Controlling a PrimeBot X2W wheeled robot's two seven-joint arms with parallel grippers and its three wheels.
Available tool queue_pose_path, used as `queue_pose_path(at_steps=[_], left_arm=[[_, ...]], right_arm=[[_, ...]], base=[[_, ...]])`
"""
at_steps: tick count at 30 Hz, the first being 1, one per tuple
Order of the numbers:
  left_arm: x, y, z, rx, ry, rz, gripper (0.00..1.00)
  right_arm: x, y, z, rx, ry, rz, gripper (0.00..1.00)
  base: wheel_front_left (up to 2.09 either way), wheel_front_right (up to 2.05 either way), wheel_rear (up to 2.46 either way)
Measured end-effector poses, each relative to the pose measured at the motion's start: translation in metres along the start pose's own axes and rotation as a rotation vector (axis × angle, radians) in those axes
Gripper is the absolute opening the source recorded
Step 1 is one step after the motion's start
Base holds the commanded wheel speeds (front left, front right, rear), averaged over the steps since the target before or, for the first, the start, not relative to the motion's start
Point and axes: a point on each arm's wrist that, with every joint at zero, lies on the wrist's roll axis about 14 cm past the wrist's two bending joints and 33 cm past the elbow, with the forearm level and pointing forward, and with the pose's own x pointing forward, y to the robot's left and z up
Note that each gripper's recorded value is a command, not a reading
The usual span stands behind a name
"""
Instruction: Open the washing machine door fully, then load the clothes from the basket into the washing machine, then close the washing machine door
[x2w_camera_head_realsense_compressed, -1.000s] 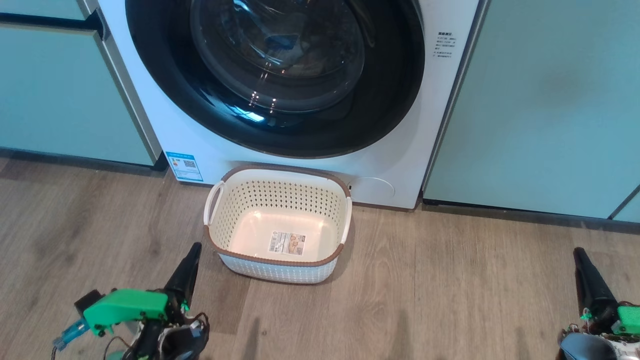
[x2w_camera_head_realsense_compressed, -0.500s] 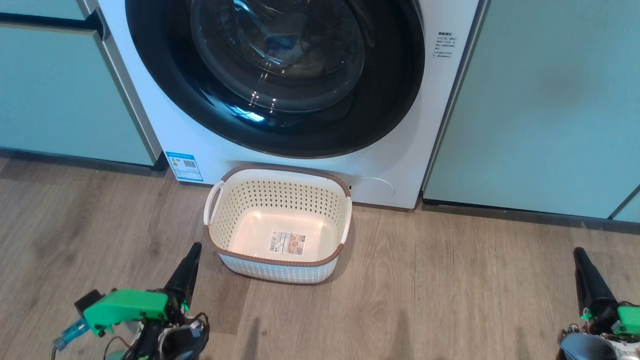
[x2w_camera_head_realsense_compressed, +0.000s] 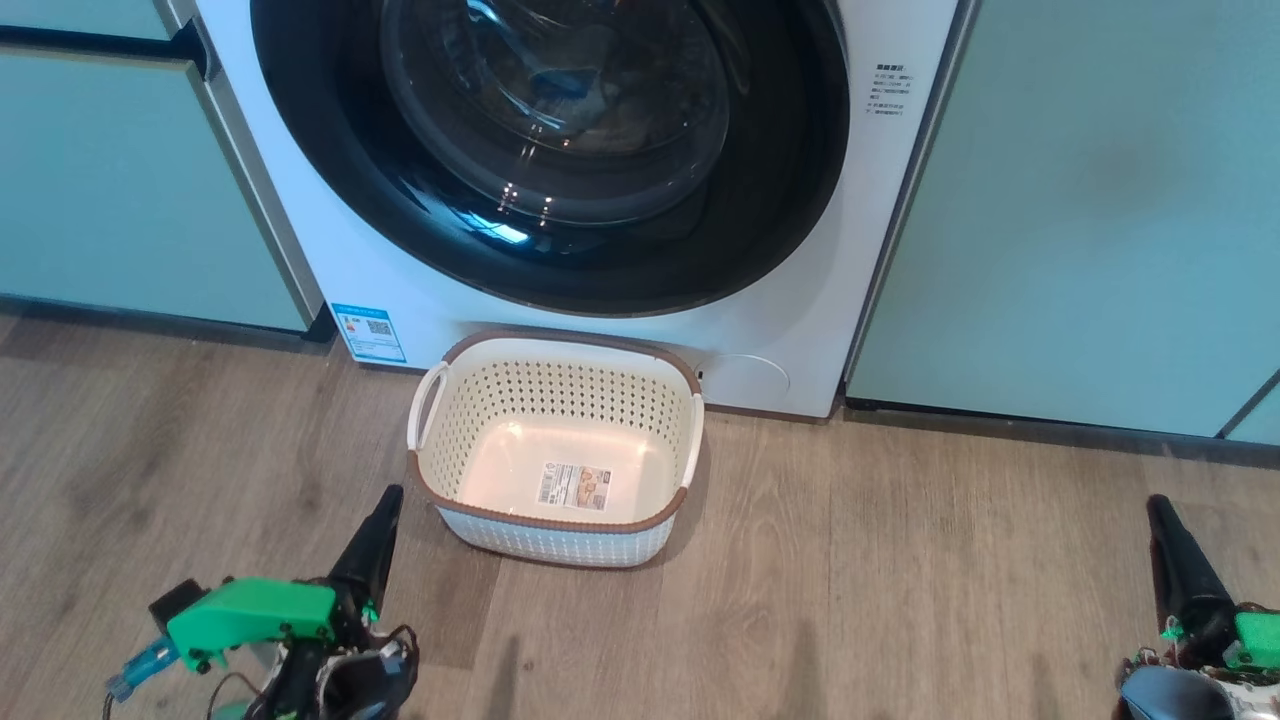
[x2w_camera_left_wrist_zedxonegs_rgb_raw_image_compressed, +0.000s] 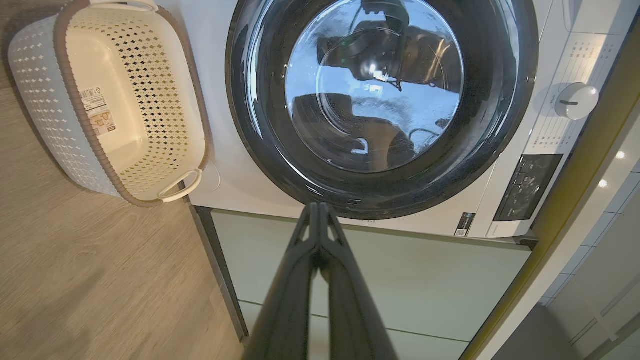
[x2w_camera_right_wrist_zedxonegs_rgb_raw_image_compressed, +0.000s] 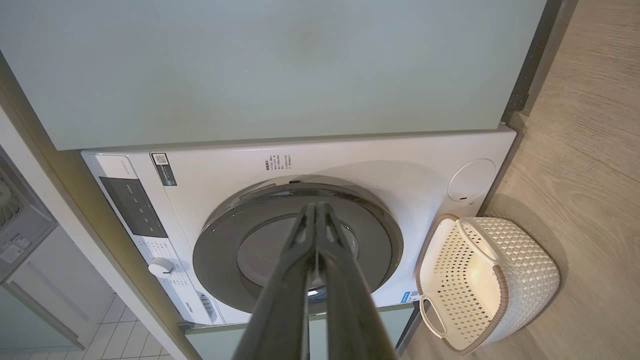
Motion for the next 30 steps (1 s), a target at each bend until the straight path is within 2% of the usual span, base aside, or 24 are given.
queue_pose_path(at_steps=[30], left_arm=[[0.0, -0.0001, -0.0001, 0.0, 0.0, 0.0, 0.0]], right_arm=[[0.0, 0.0, 0.0, 0.0, 0.0, 0.0, 0.0]], base=[[0.0, 0.0, 0.0]])
